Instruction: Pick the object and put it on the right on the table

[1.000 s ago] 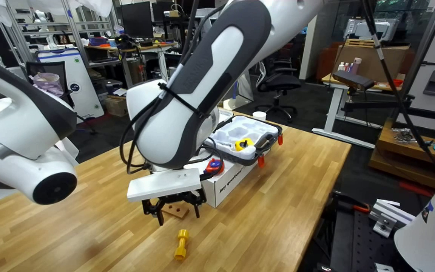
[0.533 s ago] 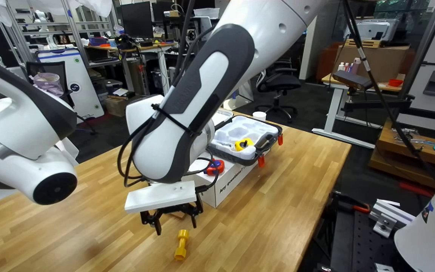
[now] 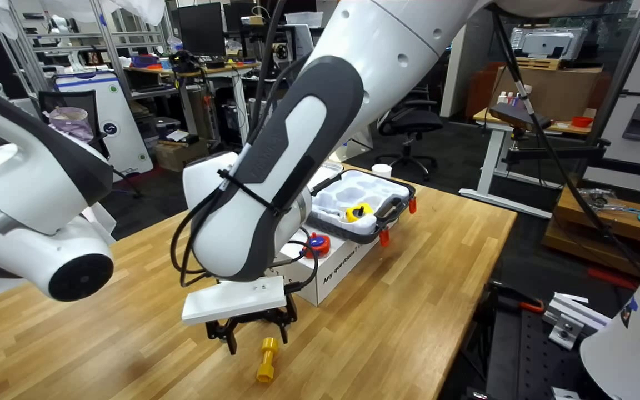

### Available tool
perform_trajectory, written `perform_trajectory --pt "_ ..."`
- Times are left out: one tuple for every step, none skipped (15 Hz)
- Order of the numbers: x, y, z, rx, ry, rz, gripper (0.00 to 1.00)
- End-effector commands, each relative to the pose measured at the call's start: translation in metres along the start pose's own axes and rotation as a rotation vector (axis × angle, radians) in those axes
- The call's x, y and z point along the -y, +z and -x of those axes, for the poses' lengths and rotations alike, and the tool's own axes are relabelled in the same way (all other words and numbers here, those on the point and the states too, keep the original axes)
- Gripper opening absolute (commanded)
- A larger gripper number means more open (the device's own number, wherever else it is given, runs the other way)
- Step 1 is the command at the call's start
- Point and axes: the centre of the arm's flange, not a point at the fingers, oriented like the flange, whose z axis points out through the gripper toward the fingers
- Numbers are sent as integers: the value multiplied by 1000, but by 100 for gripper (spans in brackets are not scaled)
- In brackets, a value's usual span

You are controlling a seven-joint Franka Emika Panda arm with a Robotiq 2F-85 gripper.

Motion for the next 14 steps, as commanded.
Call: perform_trajectory --pt "3 4 -5 13 6 -8 100" --pt "3 6 -5 15 7 -5 100" --pt "3 9 -5 18 9 -3 100" --pt "3 11 -5 20 9 1 100" --pt "2 12 -4 20 10 5 100" --pt "2 14 -5 22 13 8 100" --pt "1 16 -5 23 16 10 100" --pt "0 17 -6 26 18 12 100" --pt "0 20 -6 27 20 16 100" --pt "-2 22 -6 29 23 20 100" --pt "-3 23 -6 34 27 21 100" --pt "-3 24 -6 36 29 22 100" --pt "-4 24 -6 38 30 21 100" --pt "-4 24 -6 39 30 21 100"
